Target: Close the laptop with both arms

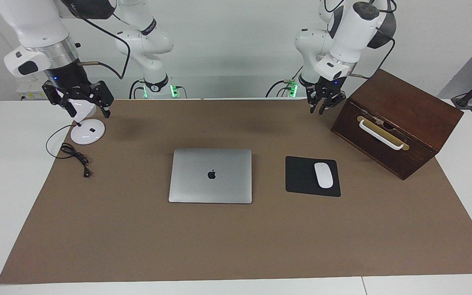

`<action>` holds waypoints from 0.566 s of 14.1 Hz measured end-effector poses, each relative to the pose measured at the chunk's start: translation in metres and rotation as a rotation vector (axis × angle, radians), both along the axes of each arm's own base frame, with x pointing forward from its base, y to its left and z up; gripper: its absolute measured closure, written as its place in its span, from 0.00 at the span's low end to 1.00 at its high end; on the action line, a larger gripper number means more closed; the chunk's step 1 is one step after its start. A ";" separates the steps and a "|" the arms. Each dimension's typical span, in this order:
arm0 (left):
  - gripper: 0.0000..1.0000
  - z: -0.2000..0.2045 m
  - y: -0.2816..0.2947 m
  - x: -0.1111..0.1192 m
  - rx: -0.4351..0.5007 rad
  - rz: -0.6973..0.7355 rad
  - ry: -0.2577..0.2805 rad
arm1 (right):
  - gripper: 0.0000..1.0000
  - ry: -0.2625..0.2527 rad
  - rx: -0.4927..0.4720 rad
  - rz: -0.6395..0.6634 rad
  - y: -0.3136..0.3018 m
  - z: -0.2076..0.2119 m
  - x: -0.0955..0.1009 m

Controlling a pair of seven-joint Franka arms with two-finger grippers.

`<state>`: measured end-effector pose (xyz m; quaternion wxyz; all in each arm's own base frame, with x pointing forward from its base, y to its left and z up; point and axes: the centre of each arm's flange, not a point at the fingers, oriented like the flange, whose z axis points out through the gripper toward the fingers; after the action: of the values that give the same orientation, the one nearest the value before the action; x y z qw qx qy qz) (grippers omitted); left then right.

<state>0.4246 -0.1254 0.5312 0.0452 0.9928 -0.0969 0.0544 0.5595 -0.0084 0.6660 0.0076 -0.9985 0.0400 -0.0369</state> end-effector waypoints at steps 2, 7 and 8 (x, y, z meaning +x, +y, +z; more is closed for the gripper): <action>0.22 0.014 0.023 0.008 0.002 0.023 -0.019 | 0.00 0.032 0.000 0.008 0.002 0.009 -0.007; 0.00 0.055 0.090 0.025 -0.004 0.160 -0.081 | 0.00 0.099 0.000 0.030 0.012 0.011 -0.017; 0.00 0.062 0.098 0.028 -0.004 0.177 -0.083 | 0.00 0.108 0.000 0.023 0.008 0.010 -0.018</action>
<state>0.4526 -0.0272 0.5928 0.0380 0.9943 -0.0107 0.0995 0.5414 0.0000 0.6758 0.0059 -0.9994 0.0290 0.0174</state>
